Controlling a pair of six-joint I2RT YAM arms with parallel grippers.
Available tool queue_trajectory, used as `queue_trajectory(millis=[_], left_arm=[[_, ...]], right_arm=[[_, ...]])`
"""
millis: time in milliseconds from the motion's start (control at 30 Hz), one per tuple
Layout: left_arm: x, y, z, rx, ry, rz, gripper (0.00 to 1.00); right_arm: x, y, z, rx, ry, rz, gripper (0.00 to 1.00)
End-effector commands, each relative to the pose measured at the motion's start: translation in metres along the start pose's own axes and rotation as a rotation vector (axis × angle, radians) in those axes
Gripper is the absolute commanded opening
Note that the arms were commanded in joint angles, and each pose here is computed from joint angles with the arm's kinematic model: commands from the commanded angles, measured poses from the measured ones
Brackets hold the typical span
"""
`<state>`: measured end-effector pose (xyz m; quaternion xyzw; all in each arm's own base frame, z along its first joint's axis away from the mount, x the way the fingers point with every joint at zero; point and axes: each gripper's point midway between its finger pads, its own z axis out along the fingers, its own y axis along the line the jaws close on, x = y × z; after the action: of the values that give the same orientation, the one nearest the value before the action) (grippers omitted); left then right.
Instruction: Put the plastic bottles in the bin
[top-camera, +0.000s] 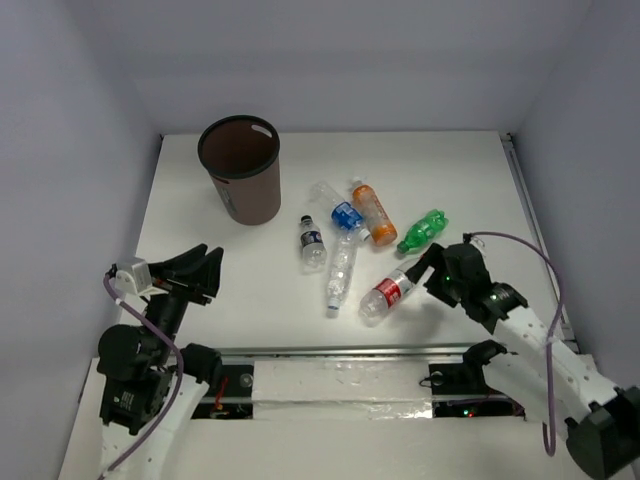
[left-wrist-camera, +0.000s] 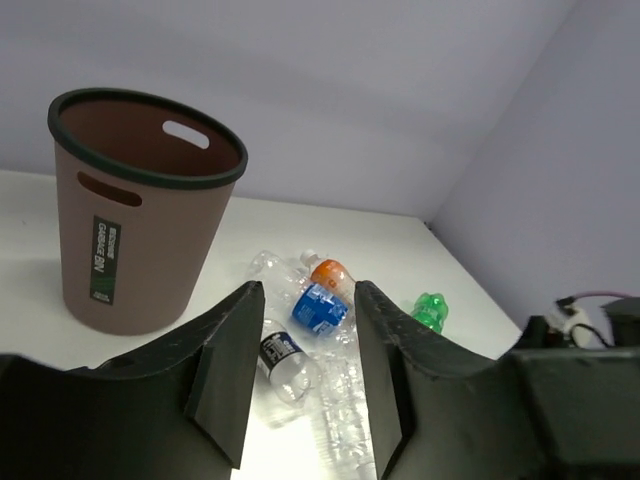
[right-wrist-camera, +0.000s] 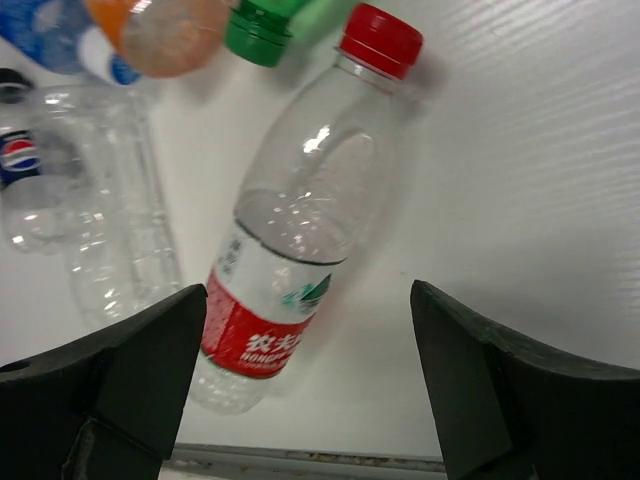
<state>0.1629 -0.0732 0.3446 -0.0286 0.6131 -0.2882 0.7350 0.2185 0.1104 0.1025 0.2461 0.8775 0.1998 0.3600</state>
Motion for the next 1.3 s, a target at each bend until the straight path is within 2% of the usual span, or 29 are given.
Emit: queue_trajectory(millis=[0,267,500,800,867,1067,1267], left_arm=[[-0.016,-0.007,-0.007,0.028,-0.067,-0.009,0.40],[-0.020,-0.013,-0.014,0.060,-0.085,-0.023,0.41],[-0.029,-0.018,-0.027,0.097,-0.125,-0.036,0.41],[-0.029,-0.020,-0.029,0.108,-0.127,-0.040,0.42],[-0.029,-0.021,-0.029,0.115,-0.122,-0.043,0.42],[-0.027,-0.021,-0.028,0.113,-0.117,-0.045,0.42],[-0.026,-0.021,-0.025,0.110,-0.110,-0.043,0.42]], right_arm=[[-0.013,0.011,0.018,0.033,-0.030,0.024,0.89],[-0.015,0.020,0.051,0.112,0.008,0.037,0.96],[-0.017,0.023,0.064,0.124,-0.009,0.093,0.95],[-0.009,0.026,0.089,0.136,0.016,0.126,0.84],[-0.009,0.022,0.091,0.160,0.011,0.133,0.78],[-0.014,0.009,0.070,0.148,-0.057,0.182,0.62],[-0.025,0.017,0.023,0.069,-0.080,0.174,0.62]])
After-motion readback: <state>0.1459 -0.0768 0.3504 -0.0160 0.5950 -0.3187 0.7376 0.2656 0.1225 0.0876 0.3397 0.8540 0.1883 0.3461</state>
